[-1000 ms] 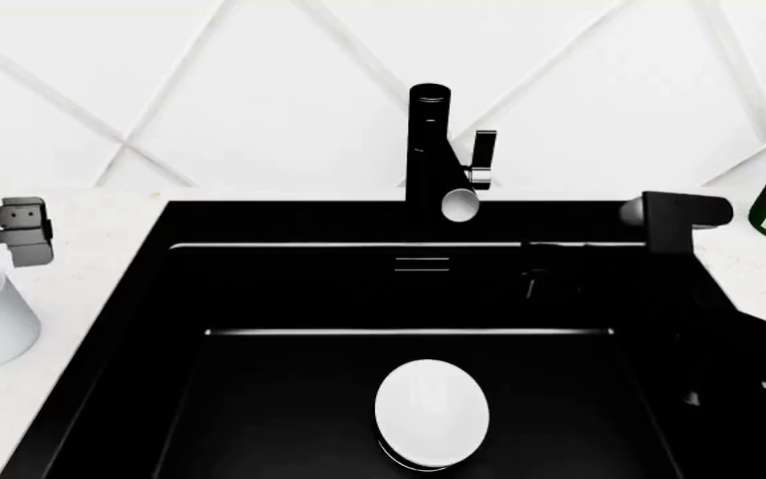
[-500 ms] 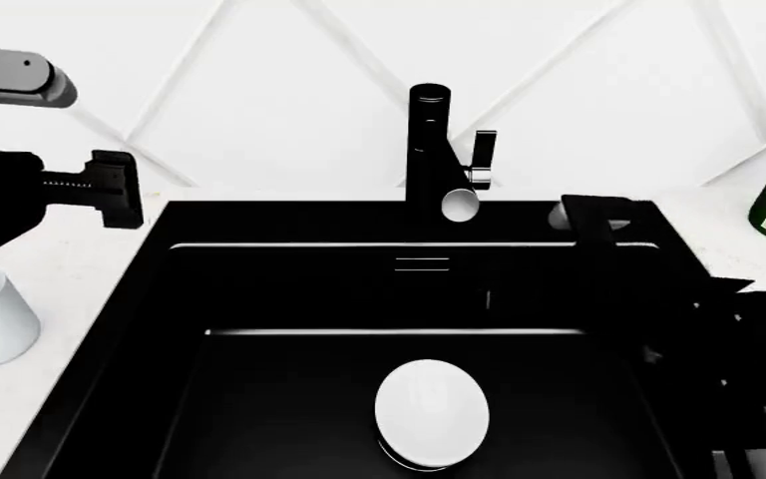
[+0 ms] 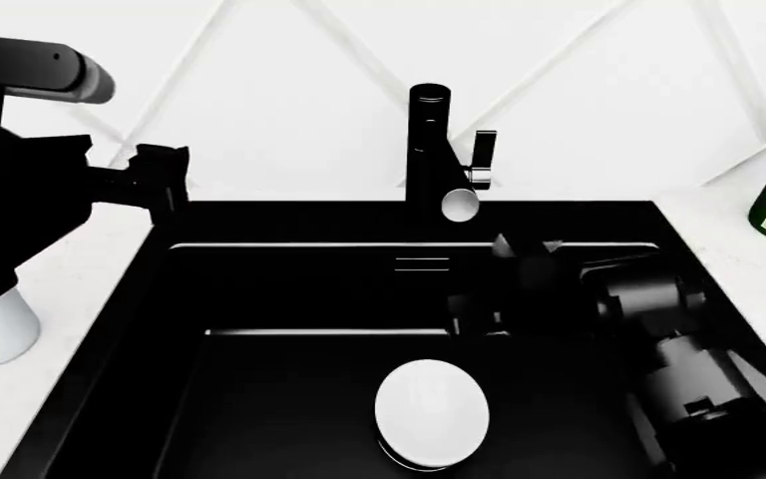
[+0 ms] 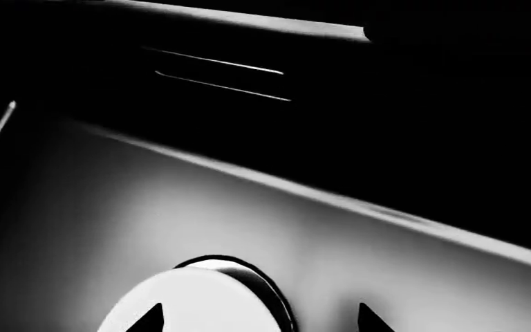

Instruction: Pick the cup and bowl from the sink and place them on the counter for drying.

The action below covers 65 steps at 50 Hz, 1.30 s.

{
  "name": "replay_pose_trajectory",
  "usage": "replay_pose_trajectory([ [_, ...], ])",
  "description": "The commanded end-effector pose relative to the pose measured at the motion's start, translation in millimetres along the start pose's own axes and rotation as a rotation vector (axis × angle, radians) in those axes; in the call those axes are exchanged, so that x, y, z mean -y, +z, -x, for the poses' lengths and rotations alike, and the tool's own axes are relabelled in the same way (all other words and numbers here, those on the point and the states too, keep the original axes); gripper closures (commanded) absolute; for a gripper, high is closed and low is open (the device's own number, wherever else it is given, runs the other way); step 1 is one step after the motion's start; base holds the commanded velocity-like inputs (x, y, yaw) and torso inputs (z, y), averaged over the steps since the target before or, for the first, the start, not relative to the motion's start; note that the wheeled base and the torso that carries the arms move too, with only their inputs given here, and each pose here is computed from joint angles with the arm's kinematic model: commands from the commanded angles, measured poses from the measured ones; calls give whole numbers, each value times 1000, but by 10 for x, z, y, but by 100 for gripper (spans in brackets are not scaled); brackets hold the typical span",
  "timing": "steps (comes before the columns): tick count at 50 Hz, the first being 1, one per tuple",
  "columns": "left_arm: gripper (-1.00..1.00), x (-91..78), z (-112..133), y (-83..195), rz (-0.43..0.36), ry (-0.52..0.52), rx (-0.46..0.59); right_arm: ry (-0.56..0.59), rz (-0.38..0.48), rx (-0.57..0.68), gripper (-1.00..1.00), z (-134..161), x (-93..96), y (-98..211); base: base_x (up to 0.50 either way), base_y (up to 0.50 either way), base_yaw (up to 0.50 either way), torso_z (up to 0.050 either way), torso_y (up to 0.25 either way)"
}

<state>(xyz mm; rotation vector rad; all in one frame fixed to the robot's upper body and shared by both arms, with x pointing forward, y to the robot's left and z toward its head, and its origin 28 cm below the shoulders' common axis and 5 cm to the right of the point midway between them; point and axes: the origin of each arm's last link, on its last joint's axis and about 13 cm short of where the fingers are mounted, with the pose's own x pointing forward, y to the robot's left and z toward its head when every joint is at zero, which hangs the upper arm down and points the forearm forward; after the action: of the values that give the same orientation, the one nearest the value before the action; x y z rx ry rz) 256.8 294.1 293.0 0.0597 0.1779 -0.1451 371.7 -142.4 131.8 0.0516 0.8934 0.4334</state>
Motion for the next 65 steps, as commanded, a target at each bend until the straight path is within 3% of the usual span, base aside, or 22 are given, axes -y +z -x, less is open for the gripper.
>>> replay_pose_trajectory([
  [1,-100,40,-9,-23,15,-12,28,11,33,-80,-100,-201,55,-101,0,0,0,0,0],
  [8,-100,35,46,-1,-8,-26,46,26,16,-92,-100,-286,54,-185,0,0,0,0,0],
  [9,-100,45,51,-2,-42,-32,49,33,10,-92,-100,-296,47,-196,0,0,0,0,0],
  [29,-100,117,152,117,-52,-11,87,75,-15,-107,-100,-341,39,-290,0,0,0,2,-199],
  [38,-100,101,136,165,-49,7,96,101,3,-101,-100,-324,16,-301,0,0,0,0,-19],
  [39,-100,97,140,164,-48,9,96,100,7,-98,100,-318,11,-298,0,0,0,0,0],
  [53,-100,86,131,145,-54,18,81,107,29,-29,100,-205,-32,-201,0,0,0,0,0],
  [61,-100,90,121,116,-53,15,70,95,-25,44,100,-116,-53,-134,0,0,0,0,0],
  [65,-100,84,131,121,-51,14,70,155,-25,32,100,-13,-123,-123,0,0,0,0,0],
])
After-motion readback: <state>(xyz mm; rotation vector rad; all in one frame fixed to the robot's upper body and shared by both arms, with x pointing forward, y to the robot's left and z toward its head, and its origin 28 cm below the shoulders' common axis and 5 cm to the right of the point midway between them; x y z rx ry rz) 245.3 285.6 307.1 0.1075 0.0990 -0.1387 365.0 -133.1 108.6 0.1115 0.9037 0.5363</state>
